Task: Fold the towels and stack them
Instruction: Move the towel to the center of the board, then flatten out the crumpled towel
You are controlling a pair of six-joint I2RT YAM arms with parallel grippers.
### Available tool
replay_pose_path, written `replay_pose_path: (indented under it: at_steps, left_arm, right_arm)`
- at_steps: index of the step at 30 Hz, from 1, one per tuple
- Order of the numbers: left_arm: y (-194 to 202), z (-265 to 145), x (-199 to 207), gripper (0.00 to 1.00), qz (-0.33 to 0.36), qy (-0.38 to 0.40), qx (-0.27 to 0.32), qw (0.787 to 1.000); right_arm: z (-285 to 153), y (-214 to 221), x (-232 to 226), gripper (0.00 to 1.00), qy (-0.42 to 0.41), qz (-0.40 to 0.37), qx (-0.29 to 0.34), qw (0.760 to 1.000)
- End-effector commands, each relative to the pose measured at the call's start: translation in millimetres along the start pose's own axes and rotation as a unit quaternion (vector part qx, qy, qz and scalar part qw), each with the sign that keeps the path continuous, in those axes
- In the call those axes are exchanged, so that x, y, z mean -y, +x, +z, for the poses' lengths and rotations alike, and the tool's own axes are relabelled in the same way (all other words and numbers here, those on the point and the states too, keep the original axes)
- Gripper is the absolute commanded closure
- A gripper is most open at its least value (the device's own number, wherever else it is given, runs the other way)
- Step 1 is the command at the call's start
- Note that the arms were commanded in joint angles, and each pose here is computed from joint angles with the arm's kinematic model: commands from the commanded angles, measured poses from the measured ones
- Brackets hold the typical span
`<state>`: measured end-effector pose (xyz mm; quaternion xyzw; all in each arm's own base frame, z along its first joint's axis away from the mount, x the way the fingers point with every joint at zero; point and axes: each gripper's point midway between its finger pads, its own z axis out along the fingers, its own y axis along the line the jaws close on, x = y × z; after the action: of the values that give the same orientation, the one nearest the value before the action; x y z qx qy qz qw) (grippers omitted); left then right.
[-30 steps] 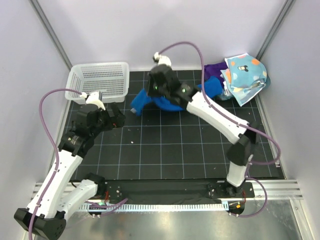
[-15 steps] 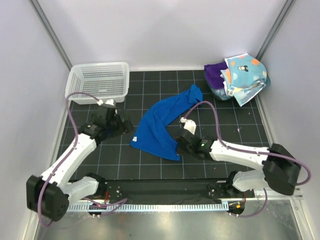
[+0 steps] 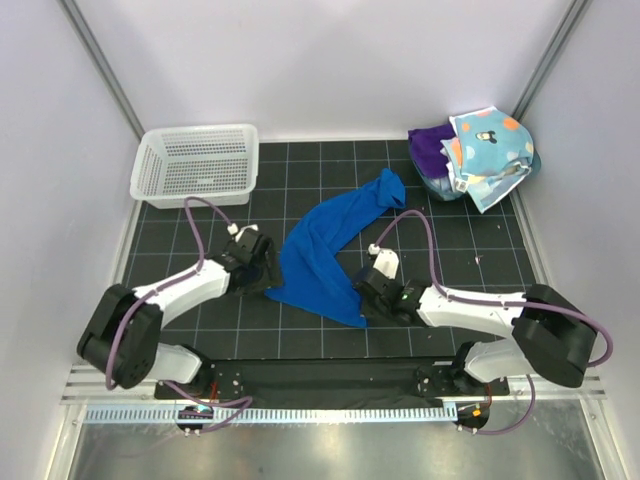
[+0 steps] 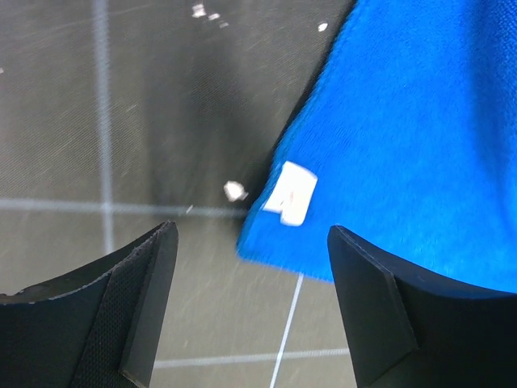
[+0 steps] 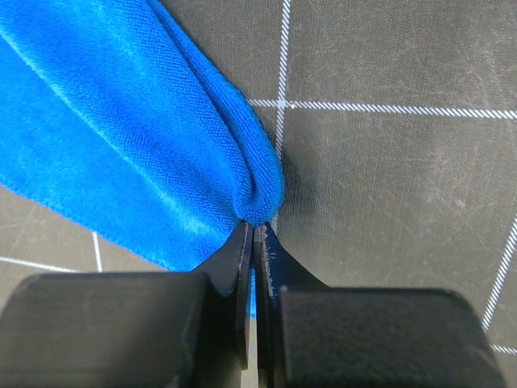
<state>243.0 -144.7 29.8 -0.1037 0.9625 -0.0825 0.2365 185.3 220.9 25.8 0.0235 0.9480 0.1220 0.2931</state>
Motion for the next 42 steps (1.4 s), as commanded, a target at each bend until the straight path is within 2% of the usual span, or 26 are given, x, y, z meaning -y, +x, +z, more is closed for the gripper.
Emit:
replay_pose_path:
  at_steps: [1,8,13,14,16,17,20,22,23,26,28,36,42]
  left_arm:
    - [-20,10,28,0.22,0.005,0.047,0.038,0.998]
    - [-10,29,27,0.30,0.012,0.038,0.022,0.999]
    - [7,34,27,0.49,0.022,0.032,-0.002,0.999]
    - [9,34,23,0.58,0.021,0.024,-0.005,0.999]
    - [12,33,19,0.68,0.021,0.016,-0.008,1.000]
    - [15,32,16,0.76,0.020,0.013,-0.012,1.000]
    - [16,25,13,0.88,0.018,0.012,-0.012,1.000]
    - [11,16,14,0.92,0.014,0.016,-0.001,1.000]
    - [13,12,9,0.95,0.015,0.007,-0.004,1.000]
    - [9,-2,3,1.00,0.010,0.002,0.010,1.000]
    - [11,-7,0,1.00,0.008,0.001,0.009,1.000]
    - [16,-17,-4,1.00,0.000,0.013,0.015,1.000]
    - [18,-18,-1,1.00,-0.007,0.023,0.011,1.000]
  right_arm:
    - [6,-8,-9,0.93,-0.010,0.017,0.020,1.000]
    - [12,-6,-10,0.91,-0.004,0.010,0.015,1.000]
    - [14,-8,-11,0.88,0.003,0.006,0.017,1.000]
    - [14,-9,-10,0.86,0.005,0.006,0.018,1.000]
    - [15,-9,-12,0.85,0.006,0.004,0.017,1.000]
    - [16,-9,-11,0.82,0.007,0.003,0.016,1.000]
    - [16,-10,-13,0.75,0.007,0.002,0.015,1.000]
    - [14,-11,-12,0.70,0.010,0.001,0.015,1.000]
    - [11,-13,-13,0.64,0.008,0.001,0.017,1.000]
    - [2,-17,-10,0.50,0.010,0.002,0.023,1.000]
    - [-3,-15,-6,0.46,0.011,0.005,0.019,1.000]
    - [-21,8,-7,0.45,0.019,-0.016,0.009,1.000]
    - [-13,30,-9,0.44,0.041,-0.036,-0.006,0.998]
